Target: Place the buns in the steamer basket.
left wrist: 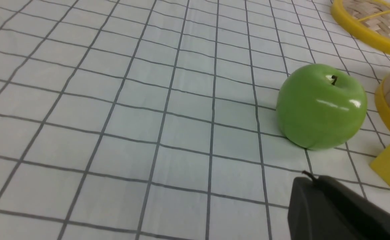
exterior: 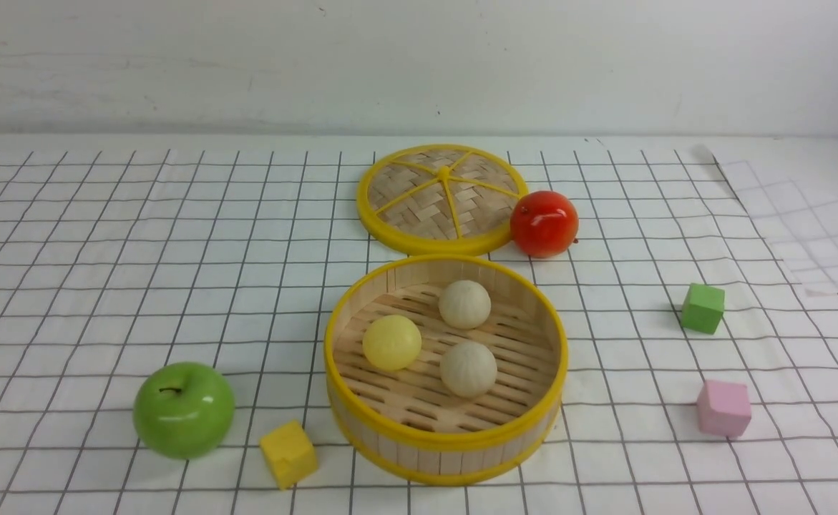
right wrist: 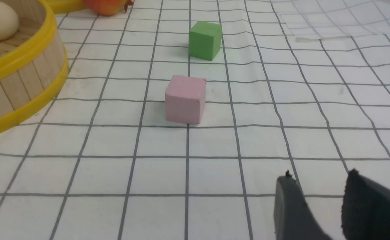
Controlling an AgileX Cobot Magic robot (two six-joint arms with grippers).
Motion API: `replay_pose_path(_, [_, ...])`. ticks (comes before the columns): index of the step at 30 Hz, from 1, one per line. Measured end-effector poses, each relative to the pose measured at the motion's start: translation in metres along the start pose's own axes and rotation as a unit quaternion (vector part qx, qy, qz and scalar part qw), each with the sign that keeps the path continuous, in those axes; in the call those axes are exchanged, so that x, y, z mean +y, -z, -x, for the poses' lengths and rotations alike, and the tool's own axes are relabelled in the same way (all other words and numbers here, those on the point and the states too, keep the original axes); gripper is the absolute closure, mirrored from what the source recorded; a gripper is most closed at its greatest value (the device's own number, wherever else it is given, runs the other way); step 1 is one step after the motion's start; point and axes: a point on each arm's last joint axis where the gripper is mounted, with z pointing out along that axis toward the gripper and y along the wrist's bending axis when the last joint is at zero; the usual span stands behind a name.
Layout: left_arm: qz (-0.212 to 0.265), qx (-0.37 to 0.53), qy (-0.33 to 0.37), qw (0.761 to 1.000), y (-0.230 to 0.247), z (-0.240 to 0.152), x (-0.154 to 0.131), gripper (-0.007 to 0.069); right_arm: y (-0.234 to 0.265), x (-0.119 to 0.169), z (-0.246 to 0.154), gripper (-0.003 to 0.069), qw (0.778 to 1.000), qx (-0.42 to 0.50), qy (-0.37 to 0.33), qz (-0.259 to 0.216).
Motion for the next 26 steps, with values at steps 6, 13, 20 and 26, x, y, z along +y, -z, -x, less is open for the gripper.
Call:
replay_pose_path(6, [0.000,0.000,0.000,1.000,0.0000,0.0000,0.0000,0.0610,0.0000,0.0000,0.0000,0.0419,1.000,0.000,0.000,0.000])
replay_pose_path(13, [0.000,0.000,0.000,1.000,0.0000,0.0000,0.0000,0.0606,0.0000,0.0000,0.0000,0.0419,1.000,0.000,0.000,0.000])
replay_pose_path(20, [0.000,0.000,0.000,1.000,0.0000,0.0000,0.0000,0.0596,0.0000,0.0000,0.0000,0.0419,1.000,0.000,0.000,0.000])
replay_pose_path(26, [0.000,0.000,0.000,1.000,0.0000,0.0000,0.0000,0.0592,0.0000,0.0000,0.0000,0.0419,1.000,0.000,0.000,0.000])
